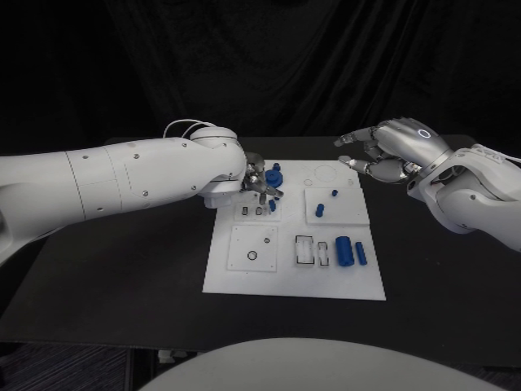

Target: Assemble the parts on the task board

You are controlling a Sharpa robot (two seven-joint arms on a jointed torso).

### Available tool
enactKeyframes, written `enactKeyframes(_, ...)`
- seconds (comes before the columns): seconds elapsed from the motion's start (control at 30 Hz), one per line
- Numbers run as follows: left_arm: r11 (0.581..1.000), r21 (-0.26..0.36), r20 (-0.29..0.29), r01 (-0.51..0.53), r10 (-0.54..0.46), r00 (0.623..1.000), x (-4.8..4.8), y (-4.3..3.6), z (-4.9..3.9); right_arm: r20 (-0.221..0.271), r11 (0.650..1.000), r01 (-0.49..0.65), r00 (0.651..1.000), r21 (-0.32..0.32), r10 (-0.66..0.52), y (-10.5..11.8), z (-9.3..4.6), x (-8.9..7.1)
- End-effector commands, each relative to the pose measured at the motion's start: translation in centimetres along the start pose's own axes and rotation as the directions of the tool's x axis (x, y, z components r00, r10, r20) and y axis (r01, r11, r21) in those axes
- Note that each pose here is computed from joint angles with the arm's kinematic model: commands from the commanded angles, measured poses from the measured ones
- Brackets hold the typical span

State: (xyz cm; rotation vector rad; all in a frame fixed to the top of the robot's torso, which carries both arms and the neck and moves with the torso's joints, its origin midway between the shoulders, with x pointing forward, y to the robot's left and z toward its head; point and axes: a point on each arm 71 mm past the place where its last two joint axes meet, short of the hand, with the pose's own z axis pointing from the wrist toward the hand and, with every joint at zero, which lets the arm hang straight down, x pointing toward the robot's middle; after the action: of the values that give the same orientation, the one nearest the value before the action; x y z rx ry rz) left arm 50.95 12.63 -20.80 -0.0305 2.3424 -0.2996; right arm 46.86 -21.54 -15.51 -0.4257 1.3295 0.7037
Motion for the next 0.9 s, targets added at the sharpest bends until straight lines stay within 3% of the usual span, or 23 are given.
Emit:
enactKeyframes(0.03,1.0,0.004,-0.022,-0.001,0.001,1.0,0.5,-0.12,0.28,-0.002,1.0,0.005,1.0,0.007,-0.005,0.0,0.0,0.0)
enactKeyframes(0.37,1.0,0.012,-0.023,0.005,-0.005,1.0,1.13,-0.13,0.91,-0.004,1.0,0.004,1.0,0.011,-0.004,0.0,0.0,0.0)
enactKeyframes(0.9,1.0,0.019,0.0,-0.006,0.006,1.0,1.12,-0.03,1.44,-0.013,1.0,0.004,1.0,0.02,-0.004,-0.1,0.1,0.1)
